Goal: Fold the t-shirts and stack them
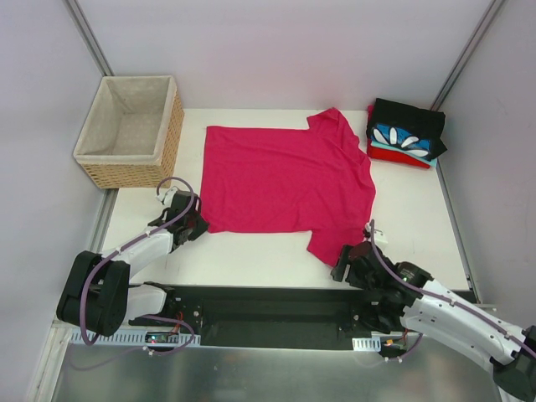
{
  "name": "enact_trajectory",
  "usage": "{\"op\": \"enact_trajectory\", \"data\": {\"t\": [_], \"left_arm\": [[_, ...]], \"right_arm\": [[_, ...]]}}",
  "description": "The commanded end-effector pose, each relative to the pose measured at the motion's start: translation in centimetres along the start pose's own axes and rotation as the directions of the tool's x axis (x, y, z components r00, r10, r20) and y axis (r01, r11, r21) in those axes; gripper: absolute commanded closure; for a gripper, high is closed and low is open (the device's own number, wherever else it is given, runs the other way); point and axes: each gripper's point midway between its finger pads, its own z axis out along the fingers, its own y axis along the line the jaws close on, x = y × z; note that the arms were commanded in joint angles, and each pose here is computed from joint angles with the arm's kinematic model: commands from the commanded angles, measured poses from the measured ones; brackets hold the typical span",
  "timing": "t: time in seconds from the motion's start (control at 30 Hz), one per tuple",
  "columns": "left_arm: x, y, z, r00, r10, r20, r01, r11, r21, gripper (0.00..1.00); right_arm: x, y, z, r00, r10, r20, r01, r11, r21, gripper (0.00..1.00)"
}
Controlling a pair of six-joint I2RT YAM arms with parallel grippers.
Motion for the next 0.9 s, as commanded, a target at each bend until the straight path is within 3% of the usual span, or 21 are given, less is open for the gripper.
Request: {"op": "enact_trajectory", "data": {"t": [0.0, 0.13, 0.23, 0.57, 0.87], "left_arm": [[1.5, 2.1, 0.1, 0.998, 0.025, -0.059, -0.029, 0.997, -0.067, 1.0], [1.6, 2.0, 0.1, 0.998, 0.03, -0.063, -0.034, 0.997, -0.065, 1.0], [1.5, 2.0, 0.2, 0.998, 0.03, -0.062, -0.034, 0.997, -0.066, 1.0], [1.4, 2.1, 0.1, 0.997, 0.035, -0.062, -0.039, 0.997, -0.071, 1.0], [1.5, 2.2, 0.3, 0.997, 0.034, -0.067, -0.039, 0.996, -0.078, 1.0]], "right_arm": [[-0.6, 0.7, 0.2, 0.997, 0.067, 0.027, -0.067, 0.998, -0.011, 0.26], [-0.7, 0.7, 0.3, 0.997, 0.066, 0.026, -0.066, 0.998, 0.004, 0.46], [-0.7, 0.6, 0.4, 0.998, 0.062, 0.025, -0.063, 0.998, 0.021, 0.55], [-2.4, -0.2, 0.4, 0.993, 0.038, 0.11, -0.045, 0.997, 0.063, 0.55], [-3.3, -0.2, 1.2, 0.993, 0.029, 0.117, -0.041, 0.994, 0.098, 0.56]]}}
